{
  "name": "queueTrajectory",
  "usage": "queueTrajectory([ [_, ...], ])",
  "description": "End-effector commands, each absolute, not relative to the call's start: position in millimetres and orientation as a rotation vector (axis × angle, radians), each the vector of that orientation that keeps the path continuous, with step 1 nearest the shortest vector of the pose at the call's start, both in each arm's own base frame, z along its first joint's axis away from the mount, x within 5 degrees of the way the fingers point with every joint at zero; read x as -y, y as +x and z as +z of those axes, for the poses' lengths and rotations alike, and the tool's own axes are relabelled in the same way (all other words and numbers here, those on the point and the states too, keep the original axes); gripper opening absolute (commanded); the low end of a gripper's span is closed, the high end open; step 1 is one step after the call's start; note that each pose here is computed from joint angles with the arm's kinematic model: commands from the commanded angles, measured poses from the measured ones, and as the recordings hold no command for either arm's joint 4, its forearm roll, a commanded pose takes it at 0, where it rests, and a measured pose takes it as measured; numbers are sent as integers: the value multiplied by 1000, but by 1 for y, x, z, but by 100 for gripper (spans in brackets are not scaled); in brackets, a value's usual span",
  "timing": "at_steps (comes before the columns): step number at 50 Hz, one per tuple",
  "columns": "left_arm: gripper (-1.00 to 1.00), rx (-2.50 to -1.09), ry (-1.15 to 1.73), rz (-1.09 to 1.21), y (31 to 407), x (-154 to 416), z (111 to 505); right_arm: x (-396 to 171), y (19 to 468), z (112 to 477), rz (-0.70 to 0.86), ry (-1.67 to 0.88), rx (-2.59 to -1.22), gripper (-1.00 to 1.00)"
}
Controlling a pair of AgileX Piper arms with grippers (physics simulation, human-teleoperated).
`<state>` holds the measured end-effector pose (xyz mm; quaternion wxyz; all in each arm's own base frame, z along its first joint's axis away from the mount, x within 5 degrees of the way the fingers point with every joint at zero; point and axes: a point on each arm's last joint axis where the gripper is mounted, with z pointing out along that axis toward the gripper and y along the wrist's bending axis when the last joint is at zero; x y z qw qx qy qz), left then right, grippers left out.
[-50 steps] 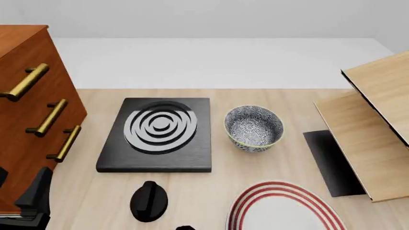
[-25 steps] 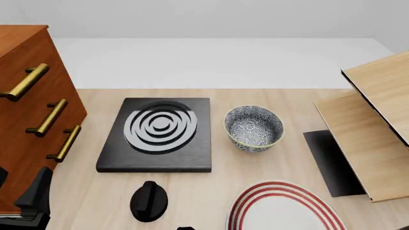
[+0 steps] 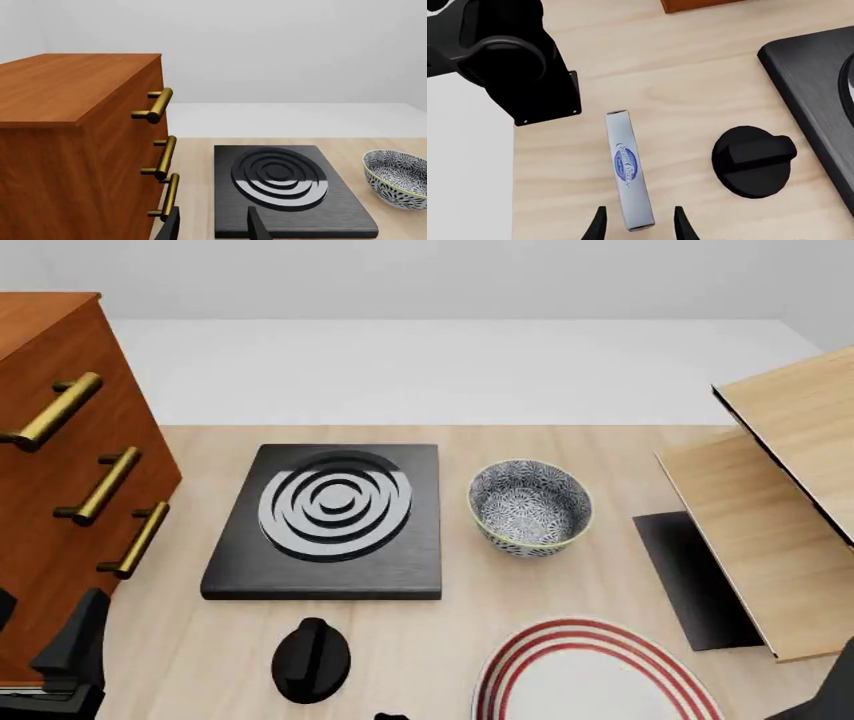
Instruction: Pick up the cream cheese and put it in the bowl.
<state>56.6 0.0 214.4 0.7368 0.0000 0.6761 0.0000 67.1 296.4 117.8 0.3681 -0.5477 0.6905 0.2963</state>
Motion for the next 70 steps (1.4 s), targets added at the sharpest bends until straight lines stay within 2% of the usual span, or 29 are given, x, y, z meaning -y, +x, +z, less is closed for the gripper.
queueTrajectory([
  [1, 100, -1485, 0, 0, 57, 0, 214, -297, 67, 115, 764, -1403, -1778, 100],
  [3, 100, -1485, 0, 0, 57, 0, 214, -297, 67, 117, 764, -1405, -1773, 100],
  [4, 100, -1485, 0, 0, 57, 0, 214, -297, 67, 118, 763, -1407, -1770, -100],
  [20, 100, -1485, 0, 0, 57, 0, 214, -299, 61, 134, 762, -1447, -1725, -100],
  [41, 100, -1485, 0, 0, 57, 0, 214, -279, 60, 179, 732, -1471, -1639, -100],
  [70, 100, -1485, 0, 0, 57, 0, 214, -203, 80, 235, 638, -1315, -1616, -100],
])
